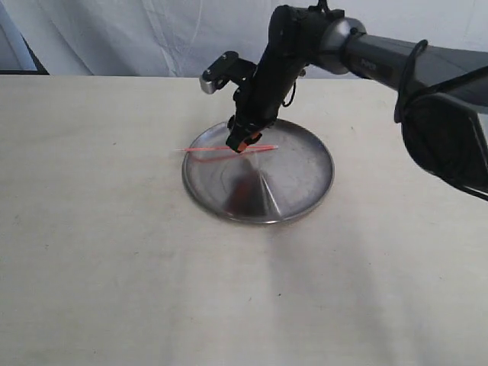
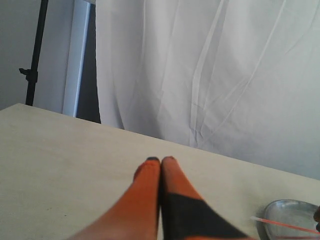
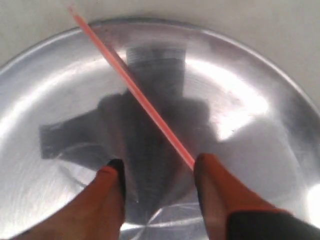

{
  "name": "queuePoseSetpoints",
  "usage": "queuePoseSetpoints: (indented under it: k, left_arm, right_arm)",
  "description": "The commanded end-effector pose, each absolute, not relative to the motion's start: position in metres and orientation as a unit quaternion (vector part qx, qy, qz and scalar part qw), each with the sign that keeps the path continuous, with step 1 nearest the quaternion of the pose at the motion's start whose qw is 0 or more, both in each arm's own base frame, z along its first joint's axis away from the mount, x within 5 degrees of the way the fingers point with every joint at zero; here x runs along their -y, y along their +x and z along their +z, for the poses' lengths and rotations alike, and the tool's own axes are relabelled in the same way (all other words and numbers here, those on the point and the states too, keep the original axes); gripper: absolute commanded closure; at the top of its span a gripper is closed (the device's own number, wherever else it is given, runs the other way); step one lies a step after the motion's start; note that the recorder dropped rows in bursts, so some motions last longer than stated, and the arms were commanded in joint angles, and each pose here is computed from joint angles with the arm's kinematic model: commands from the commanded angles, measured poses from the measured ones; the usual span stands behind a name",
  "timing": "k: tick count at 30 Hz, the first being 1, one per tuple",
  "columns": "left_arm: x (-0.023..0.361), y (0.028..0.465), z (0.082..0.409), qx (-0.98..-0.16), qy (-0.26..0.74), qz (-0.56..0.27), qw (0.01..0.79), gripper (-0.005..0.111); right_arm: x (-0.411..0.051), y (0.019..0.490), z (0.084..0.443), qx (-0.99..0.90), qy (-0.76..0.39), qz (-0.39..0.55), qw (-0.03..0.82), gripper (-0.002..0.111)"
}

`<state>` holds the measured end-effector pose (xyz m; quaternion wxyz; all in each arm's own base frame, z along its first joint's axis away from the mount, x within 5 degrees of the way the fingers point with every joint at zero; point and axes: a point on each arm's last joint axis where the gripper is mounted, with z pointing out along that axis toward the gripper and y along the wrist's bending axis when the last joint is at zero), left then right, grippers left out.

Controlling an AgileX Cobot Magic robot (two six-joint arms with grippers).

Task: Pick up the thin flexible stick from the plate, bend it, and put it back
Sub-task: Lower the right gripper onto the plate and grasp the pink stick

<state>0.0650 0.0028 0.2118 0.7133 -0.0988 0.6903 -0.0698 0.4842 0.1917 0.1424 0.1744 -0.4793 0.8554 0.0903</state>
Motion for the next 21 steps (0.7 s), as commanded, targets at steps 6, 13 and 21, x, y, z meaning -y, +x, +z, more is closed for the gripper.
queuePoseSetpoints:
  k: [6,13,21]
  left_arm:
    - [-0.003,0.065,0.211,-0.690,-0.096,-0.069,0.714,0.107]
    - [-0.003,0.065,0.211,-0.690,-0.096,-0.069,0.714,0.107]
    - [-0.003,0.065,0.211,-0.690,-0.096,-0.069,0.714,0.107]
  right_arm:
    - [-0.193,0.491,0.123,-0.845,-0.497,0.069,0.187,0.065]
    - [-0.194,0.497,0.120,-0.843,-0.491,0.059,0.212,0.065]
    - [-0.194,0.493,0.110,-0.847,-0.491,0.073,0.188,0.065]
